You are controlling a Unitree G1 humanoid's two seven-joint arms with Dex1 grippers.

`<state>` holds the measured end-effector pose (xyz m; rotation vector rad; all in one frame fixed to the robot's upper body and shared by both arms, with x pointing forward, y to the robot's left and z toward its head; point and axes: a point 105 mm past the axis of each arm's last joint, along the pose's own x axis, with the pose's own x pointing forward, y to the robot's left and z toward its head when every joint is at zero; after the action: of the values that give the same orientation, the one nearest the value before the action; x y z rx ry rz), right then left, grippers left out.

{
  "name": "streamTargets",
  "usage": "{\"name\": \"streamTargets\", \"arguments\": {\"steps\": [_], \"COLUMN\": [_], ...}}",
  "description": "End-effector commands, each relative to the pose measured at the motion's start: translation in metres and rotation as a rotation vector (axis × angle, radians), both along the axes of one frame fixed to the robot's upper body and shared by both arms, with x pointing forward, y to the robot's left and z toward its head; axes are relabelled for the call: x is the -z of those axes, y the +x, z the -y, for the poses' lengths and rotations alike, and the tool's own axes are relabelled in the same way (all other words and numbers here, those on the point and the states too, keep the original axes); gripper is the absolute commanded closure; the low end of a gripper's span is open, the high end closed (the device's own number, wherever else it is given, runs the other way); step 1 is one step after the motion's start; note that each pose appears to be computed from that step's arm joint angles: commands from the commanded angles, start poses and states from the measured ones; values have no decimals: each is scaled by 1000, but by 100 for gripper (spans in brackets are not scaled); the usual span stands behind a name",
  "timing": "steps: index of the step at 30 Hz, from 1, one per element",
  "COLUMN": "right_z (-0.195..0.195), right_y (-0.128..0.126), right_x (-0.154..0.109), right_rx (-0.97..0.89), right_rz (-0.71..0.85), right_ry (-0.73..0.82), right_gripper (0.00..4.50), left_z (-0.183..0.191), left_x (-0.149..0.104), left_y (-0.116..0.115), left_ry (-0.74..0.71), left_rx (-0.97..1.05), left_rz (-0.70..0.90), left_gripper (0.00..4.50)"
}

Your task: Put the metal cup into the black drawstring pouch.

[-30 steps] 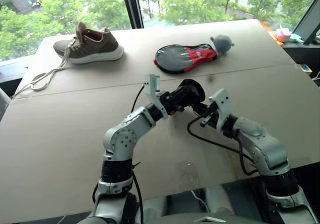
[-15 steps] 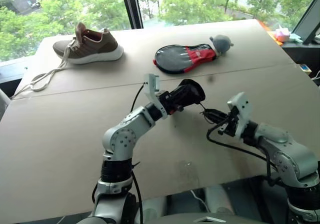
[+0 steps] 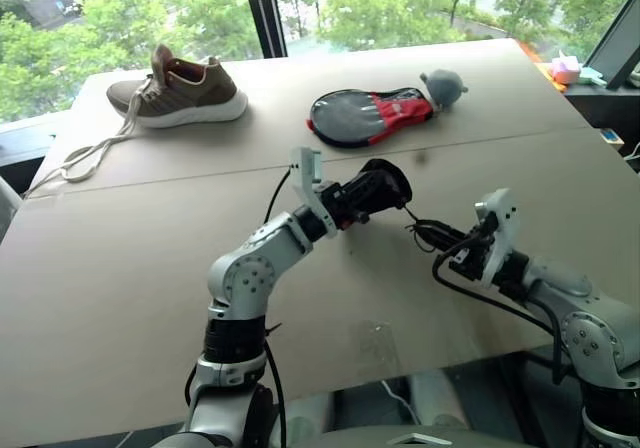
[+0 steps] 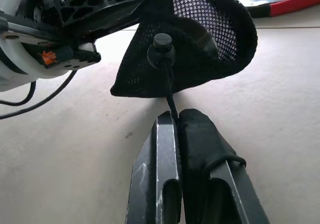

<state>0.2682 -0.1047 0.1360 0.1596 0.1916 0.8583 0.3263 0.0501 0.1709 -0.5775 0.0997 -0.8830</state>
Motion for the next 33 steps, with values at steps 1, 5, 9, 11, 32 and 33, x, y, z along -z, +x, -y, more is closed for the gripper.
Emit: {"name": "streamTargets", "arguments": {"steps": [1,5,9,11,32,33], "right_z": [-7,-11,-13,-17,-13,-14], "right_y": [-6,-9,-12,-16,20,22], "right_x": [-6,-5,-5,-4,7,7], "right_rx": [-42,-66,-95,-127,27,30], "right_rz": [31,24,17,9,60,66], "right_ry": [0,3,10,5,-100,-100], "right_gripper": [446,446,446,446,311,311], "left_z": [1,2,5,7,10,10], "left_x": [-14,-13,-12,-12,-12,-12], "left_y": [-2,-4,-7,-9,-14,-14], "left_ry": [-9,-10,-14,-13,-16,-16], "left_rx": [8,12,25,38,61,61], "left_rz": [57,56,53,54,53,53], "left_gripper": [450,450,450,450,450,450]}}
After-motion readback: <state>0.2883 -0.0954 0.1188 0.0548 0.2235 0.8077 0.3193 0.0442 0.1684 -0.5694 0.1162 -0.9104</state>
